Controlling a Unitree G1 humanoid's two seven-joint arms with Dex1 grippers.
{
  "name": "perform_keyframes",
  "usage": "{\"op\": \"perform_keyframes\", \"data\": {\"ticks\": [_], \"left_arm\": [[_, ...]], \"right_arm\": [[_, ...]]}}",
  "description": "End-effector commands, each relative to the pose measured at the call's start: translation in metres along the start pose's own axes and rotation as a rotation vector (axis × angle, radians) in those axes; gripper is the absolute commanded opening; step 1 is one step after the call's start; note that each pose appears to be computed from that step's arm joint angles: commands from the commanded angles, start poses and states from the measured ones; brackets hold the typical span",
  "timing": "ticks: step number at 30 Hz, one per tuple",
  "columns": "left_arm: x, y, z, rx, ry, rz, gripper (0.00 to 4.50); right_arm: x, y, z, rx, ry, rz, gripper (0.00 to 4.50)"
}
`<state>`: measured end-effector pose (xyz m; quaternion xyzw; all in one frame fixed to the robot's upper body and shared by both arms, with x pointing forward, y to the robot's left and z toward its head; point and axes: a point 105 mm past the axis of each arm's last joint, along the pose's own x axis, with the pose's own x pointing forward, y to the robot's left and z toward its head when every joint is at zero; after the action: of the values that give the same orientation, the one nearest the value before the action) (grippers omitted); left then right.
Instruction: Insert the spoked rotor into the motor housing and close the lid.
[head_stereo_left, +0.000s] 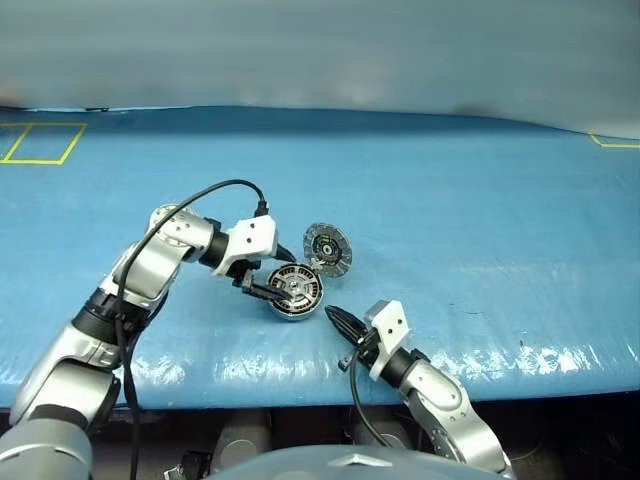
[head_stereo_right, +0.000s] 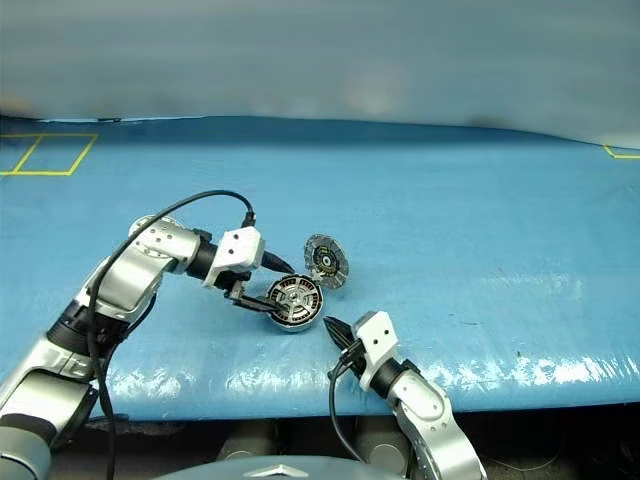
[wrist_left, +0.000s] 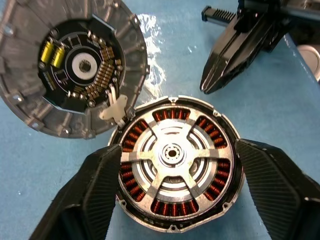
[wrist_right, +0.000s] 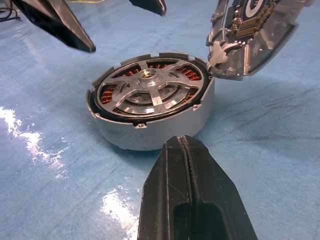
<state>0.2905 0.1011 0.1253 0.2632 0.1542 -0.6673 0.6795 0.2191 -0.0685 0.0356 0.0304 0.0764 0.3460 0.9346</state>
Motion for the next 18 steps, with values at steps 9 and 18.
{"op": "perform_keyframes", "data": {"ticks": [9, 18], "left_arm": [[-0.023, -0.021, -0.004, -0.210, -0.263, 0.322, 0.04], [-0.011, -0.059, -0.010, -0.288, -0.538, 0.599, 0.04]], "right_arm": [[-0.003, -0.026, 0.035, -0.065, -0.039, -0.106, 0.00], [0.022, -0.065, 0.065, -0.130, 0.036, -0.323, 0.00]]}}
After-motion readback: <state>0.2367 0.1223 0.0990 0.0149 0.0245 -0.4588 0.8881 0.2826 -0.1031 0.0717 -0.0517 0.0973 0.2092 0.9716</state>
